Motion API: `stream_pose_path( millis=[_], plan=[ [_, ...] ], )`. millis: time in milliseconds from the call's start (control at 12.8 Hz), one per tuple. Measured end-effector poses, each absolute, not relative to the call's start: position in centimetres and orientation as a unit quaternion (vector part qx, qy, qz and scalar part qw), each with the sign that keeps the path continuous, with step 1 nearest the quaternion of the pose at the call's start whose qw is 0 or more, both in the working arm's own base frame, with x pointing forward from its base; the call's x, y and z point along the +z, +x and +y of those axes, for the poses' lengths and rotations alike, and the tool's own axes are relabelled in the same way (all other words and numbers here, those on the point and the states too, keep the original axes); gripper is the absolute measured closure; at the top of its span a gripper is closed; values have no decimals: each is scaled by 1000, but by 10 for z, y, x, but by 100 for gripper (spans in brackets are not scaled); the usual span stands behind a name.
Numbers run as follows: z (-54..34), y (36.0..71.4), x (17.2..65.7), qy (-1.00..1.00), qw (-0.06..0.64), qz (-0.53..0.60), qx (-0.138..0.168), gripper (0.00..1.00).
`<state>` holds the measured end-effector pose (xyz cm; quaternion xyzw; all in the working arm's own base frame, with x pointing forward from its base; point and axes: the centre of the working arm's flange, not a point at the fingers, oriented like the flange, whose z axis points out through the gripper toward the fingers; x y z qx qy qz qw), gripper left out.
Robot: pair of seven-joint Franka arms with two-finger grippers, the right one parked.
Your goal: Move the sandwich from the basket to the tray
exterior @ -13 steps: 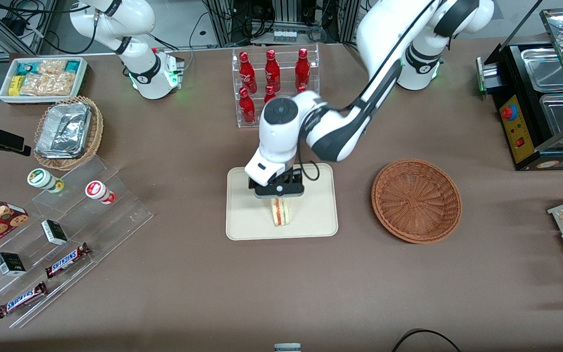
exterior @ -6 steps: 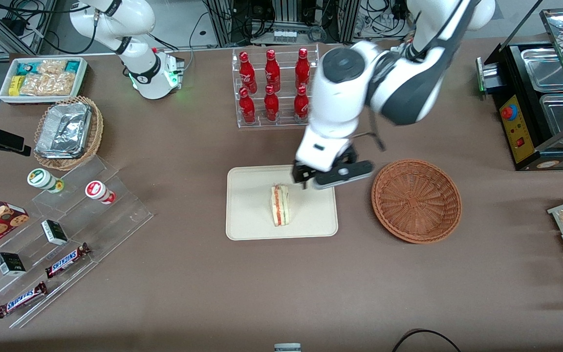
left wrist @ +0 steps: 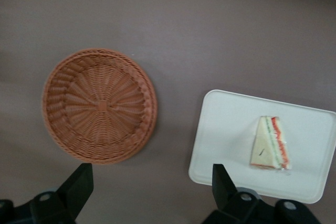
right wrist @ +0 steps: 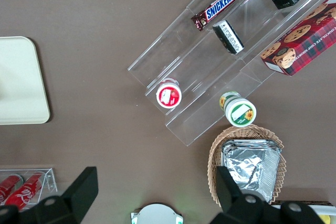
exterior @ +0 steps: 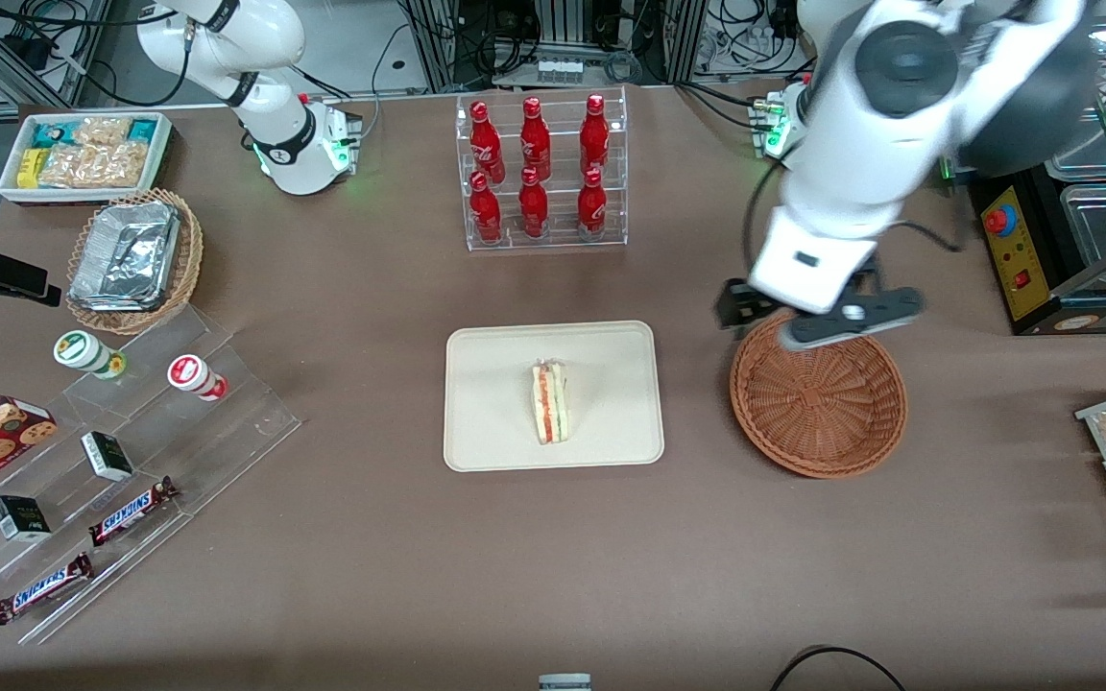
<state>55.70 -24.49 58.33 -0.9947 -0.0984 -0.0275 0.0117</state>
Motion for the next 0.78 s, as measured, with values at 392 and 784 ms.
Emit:
stream_pose_path(
  millis=[392,784],
  plan=[
    [-119,543,629,-999,-2,-27,18,0],
    [-61,520,632,-999,4,12,42,0]
  ],
)
